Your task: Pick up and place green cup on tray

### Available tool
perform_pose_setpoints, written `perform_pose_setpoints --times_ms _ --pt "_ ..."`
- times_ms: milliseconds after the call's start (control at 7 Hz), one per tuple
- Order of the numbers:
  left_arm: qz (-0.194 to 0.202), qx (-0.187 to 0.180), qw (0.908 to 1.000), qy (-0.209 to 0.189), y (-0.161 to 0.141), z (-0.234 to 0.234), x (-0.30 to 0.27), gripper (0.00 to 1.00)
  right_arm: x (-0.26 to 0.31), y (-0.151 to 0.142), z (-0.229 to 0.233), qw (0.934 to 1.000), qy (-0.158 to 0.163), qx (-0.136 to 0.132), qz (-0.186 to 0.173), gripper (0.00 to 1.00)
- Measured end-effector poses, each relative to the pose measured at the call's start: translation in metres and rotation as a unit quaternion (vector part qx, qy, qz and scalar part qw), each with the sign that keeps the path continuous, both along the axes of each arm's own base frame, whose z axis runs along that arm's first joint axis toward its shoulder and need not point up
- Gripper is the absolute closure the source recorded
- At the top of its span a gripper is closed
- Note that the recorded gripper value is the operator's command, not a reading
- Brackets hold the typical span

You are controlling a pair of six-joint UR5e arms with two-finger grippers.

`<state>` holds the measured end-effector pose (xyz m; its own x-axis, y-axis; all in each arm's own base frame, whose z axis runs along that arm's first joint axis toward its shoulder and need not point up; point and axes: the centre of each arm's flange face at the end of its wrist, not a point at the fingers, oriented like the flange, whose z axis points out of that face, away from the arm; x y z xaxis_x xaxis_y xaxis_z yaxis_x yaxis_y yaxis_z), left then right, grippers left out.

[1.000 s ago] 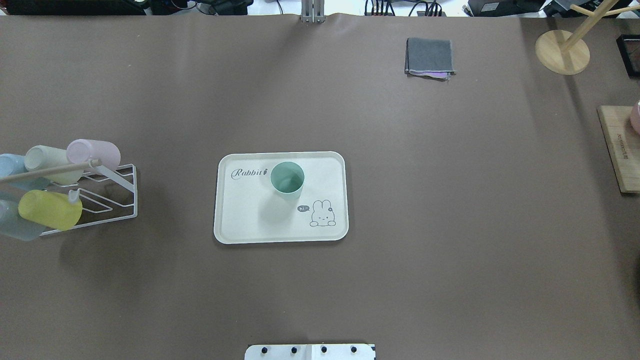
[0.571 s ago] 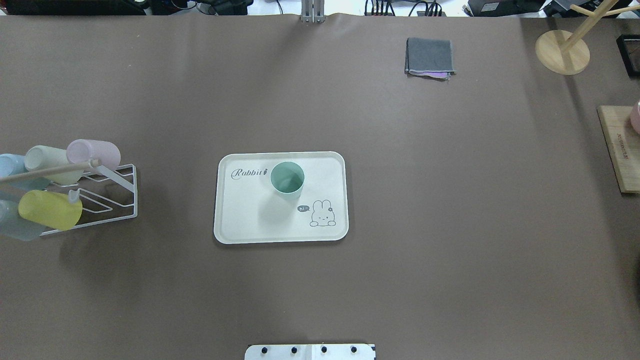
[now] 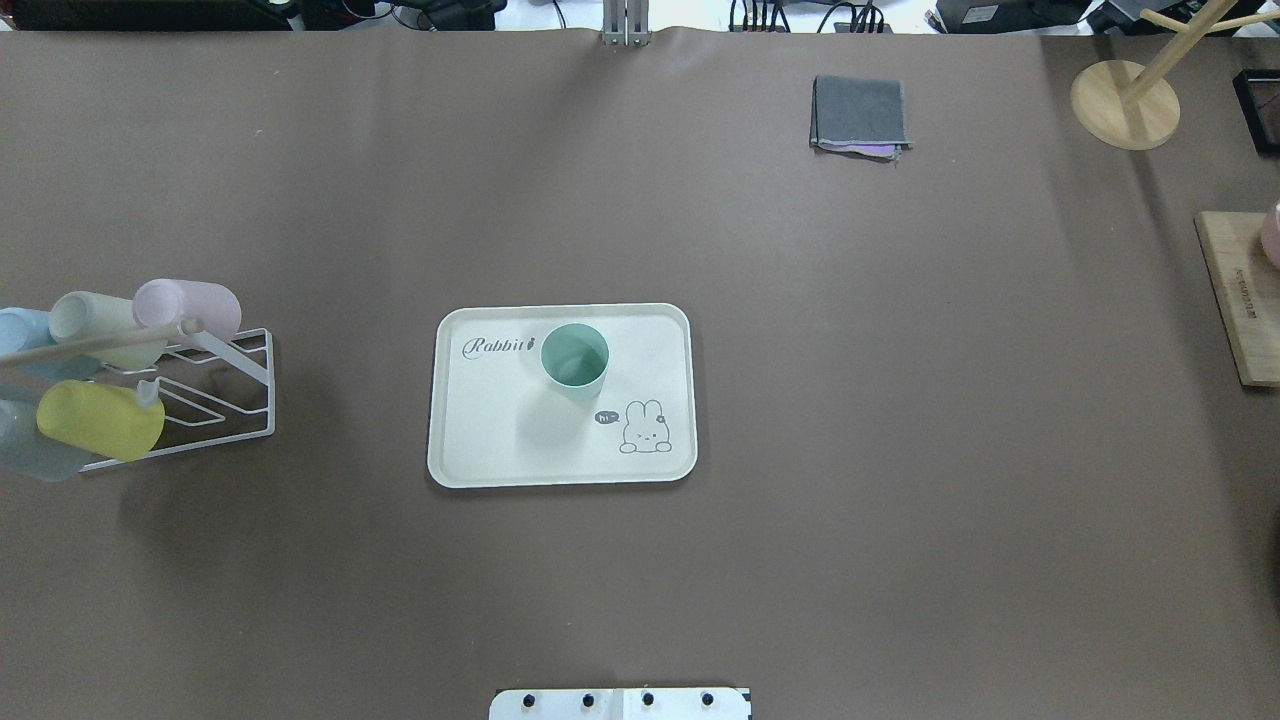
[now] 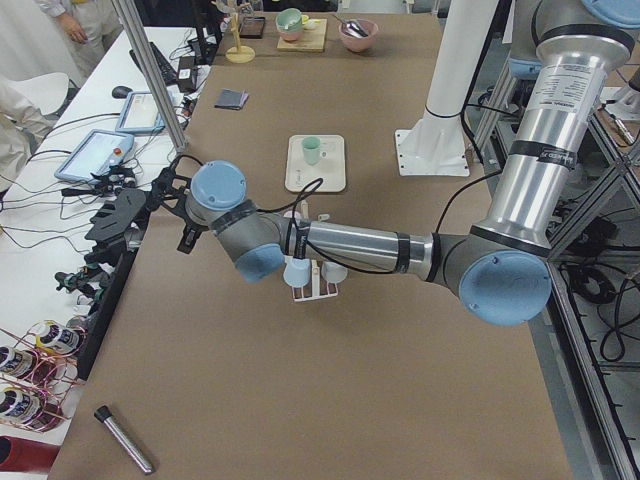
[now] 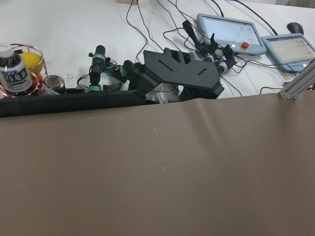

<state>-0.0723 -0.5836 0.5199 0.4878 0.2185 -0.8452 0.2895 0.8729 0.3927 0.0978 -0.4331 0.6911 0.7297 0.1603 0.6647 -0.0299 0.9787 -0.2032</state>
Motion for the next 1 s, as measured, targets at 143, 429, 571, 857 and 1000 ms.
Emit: perform_pose_setpoints --times_ms 143,429,571,857,1000 --pt "0.002 -0.013 0.9999 -0.007 0.005 0.012 -0.019 0.03 0.0 0.0 0.0 1.0 0.0 0.0 0.0 0.0" --pt "0.003 -0.044 0.9988 -0.023 0.01 0.024 -0.044 0.03 0.0 0.003 0.004 1.0 -0.001 -0.003 -0.001 0.0" --pt "0.007 -0.054 0.9978 -0.037 0.012 0.027 -0.05 0.03 -0.001 0.005 0.007 1.0 -0.002 -0.005 -0.002 0.0" --pt "0.011 -0.104 0.9923 -0.065 0.017 0.046 -0.061 0.02 -0.001 0.01 0.012 0.9999 -0.003 -0.01 -0.003 0.0" --pt "0.012 -0.126 0.9881 -0.087 0.018 0.054 -0.065 0.02 -0.001 0.011 0.013 0.9999 -0.002 -0.011 -0.004 0.0"
